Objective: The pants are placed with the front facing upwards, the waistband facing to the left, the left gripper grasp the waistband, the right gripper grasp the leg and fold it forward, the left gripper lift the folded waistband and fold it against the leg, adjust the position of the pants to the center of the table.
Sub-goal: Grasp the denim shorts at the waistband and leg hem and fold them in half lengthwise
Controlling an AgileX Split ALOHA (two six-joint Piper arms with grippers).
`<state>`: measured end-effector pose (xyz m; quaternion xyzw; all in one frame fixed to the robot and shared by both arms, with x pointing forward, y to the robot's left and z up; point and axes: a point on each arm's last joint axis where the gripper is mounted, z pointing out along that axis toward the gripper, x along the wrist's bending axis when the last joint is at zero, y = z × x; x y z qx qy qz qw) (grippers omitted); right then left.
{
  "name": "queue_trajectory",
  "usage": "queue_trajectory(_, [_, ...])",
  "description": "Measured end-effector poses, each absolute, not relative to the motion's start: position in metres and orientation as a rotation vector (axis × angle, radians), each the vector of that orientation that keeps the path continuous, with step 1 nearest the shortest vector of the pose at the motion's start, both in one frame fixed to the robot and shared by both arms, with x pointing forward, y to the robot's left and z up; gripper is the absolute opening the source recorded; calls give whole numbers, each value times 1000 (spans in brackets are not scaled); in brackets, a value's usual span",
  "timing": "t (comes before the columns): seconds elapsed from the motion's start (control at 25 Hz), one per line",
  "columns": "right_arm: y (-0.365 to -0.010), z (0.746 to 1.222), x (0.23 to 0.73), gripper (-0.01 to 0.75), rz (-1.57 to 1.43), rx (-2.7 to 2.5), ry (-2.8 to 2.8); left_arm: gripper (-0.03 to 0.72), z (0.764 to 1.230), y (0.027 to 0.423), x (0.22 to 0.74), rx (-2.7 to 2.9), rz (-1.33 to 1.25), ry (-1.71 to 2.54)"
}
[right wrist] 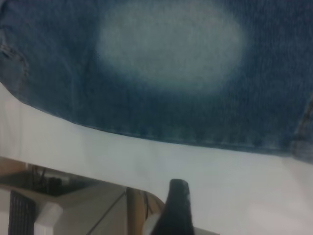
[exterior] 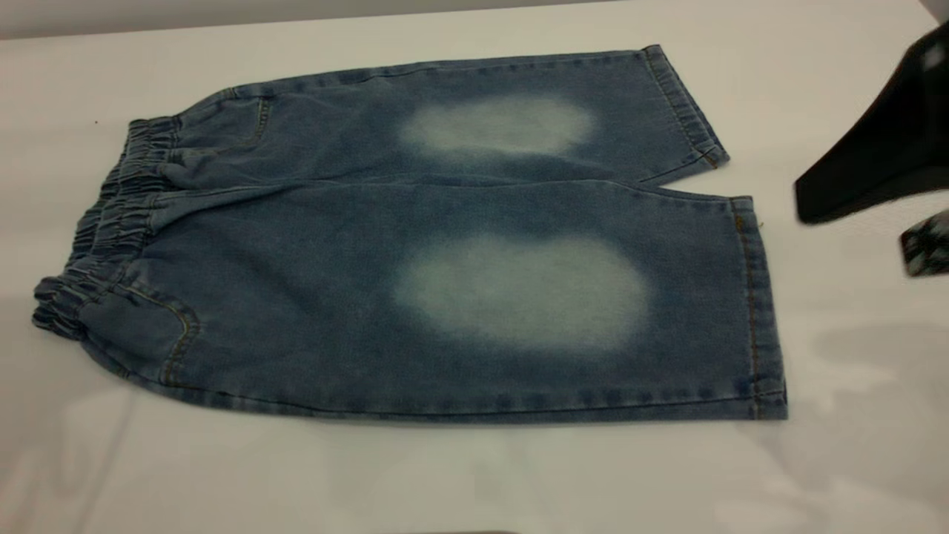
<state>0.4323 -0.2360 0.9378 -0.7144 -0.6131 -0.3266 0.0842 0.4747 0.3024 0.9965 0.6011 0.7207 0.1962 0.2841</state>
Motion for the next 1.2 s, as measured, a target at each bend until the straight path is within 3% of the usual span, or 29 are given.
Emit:
queue_trajectory(0.32, [-233, 919, 440, 579, -952, -2081, -1846, 520, 955, 329, 487, 1585, 432, 2144])
queue_trajectory(0.68, [-233, 920, 441, 579, -971, -2063, -1869, 520, 897, 333, 512, 1670, 265, 2284])
queue_trajectory(1.2, [-232, 920, 441, 579, -975, -2064, -1864, 520, 850, 338, 546, 1744, 141, 2345])
